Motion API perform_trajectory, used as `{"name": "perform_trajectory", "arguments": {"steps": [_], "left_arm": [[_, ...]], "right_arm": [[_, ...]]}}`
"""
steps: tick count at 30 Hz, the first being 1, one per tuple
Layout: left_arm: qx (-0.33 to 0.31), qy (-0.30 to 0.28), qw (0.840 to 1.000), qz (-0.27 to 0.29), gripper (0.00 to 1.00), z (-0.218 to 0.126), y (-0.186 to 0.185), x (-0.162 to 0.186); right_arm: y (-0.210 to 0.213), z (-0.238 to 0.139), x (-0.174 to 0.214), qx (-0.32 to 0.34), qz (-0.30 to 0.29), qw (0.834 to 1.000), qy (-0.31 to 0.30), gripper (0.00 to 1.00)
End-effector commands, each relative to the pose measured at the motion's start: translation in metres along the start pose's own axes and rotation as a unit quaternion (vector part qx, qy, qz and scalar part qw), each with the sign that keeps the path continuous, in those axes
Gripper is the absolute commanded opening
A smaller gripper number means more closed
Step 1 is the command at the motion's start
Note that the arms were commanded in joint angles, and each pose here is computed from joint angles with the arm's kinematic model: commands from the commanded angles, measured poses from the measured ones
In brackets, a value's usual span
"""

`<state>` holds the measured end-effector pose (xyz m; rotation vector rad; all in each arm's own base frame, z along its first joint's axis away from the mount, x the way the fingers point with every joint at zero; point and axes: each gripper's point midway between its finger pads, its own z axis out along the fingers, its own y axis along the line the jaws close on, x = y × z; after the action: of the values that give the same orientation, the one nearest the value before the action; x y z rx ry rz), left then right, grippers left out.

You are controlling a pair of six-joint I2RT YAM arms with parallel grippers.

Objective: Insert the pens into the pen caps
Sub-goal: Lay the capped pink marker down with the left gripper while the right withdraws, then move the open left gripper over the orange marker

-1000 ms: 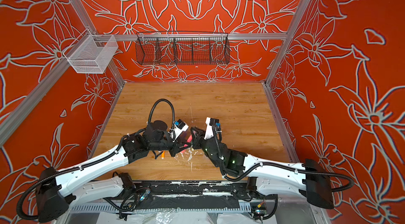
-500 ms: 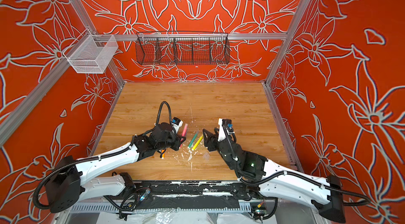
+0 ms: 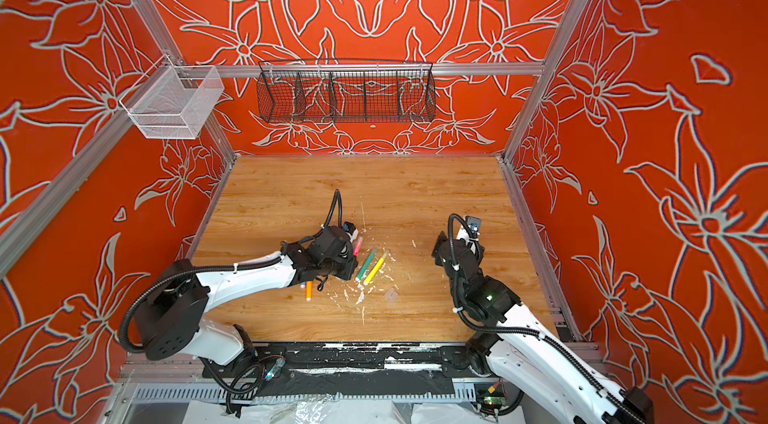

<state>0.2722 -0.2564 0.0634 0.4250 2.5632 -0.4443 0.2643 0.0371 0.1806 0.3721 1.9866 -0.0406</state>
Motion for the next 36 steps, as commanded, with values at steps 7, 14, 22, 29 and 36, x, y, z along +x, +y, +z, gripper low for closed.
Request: {"name": "perform_trajectory", "arguments": {"steps": [7,14,22,29,36], "left_arm": [[-0.024,0.064,0.998,-0.010,0.00,0.020,0.005,0.018],[-0.044,0.100,0.994,-0.006,0.16,0.025,0.006,0.018],[-0.057,0.104,0.993,-0.001,0.30,0.021,0.006,0.009],[-0.079,0.046,0.996,-0.016,0.43,-0.026,0.015,-0.006],[-0.141,-0.017,0.988,-0.067,0.52,-0.072,0.053,0.009]], "right_arm": [[-0.029,0.031,0.020,0.050,-0.002,0.999,0.015,0.74],[-0.024,0.037,0.026,0.043,-0.010,0.999,0.030,0.74],[-0.021,0.040,0.028,0.040,-0.014,0.998,0.040,0.73],[-0.022,0.038,0.028,0.036,-0.011,0.999,0.035,0.73],[-0.022,0.036,0.028,0.029,-0.008,0.999,0.031,0.73]]}}
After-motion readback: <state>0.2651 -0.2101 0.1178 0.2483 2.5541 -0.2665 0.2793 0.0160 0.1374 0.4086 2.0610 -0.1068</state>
